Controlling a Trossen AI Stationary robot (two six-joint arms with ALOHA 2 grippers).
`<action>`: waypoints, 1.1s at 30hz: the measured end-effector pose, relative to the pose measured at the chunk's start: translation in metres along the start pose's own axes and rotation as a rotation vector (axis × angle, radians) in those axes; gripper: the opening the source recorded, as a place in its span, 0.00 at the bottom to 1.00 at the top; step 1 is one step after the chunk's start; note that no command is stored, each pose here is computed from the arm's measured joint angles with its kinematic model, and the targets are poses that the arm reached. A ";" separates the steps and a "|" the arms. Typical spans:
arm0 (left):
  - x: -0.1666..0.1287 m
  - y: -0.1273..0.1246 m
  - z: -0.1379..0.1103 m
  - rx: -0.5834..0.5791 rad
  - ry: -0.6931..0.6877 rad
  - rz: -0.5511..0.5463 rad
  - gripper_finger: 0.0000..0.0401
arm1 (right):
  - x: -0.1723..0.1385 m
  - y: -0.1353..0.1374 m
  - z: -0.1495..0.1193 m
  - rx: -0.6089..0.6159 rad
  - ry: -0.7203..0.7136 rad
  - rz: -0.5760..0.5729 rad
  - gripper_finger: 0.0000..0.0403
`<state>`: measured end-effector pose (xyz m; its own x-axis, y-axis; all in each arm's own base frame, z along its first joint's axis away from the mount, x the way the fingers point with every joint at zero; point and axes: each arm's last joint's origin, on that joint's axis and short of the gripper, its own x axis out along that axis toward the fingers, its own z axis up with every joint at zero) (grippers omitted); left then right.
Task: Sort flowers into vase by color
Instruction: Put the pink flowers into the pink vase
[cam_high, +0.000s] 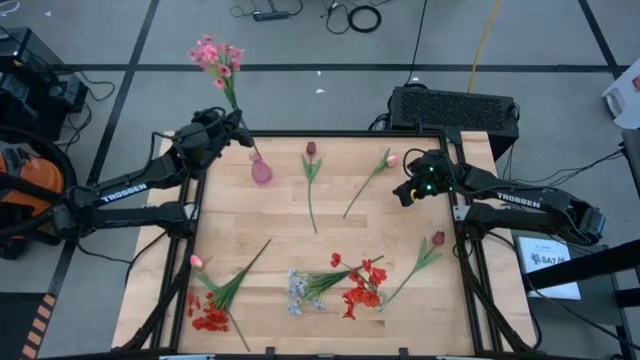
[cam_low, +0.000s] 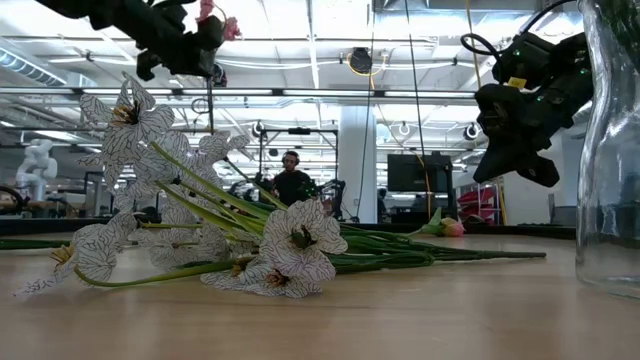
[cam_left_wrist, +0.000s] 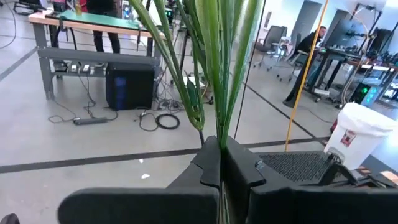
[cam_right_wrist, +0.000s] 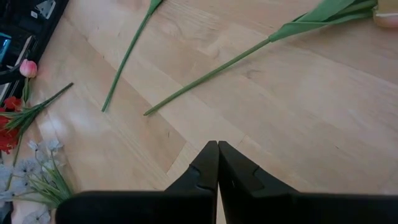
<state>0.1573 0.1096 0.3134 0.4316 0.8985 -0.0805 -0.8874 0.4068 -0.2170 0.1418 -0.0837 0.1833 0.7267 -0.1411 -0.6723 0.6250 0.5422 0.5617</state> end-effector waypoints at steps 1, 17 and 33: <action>0.000 0.000 0.001 -0.003 -0.006 -0.002 0.00 | 0.000 0.000 0.000 0.000 0.000 0.000 0.00; -0.018 0.005 0.025 0.036 -0.083 -0.039 0.00 | 0.000 0.000 0.000 0.018 0.000 0.000 0.00; -0.001 0.009 -0.033 0.005 0.026 -0.016 0.00 | 0.000 0.000 0.000 0.027 0.000 -0.001 0.00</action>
<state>0.1540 0.1065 0.2799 0.4500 0.8872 -0.1024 -0.8810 0.4223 -0.2133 0.1418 -0.0837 0.1833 0.7262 -0.1417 -0.6727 0.6330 0.5197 0.5738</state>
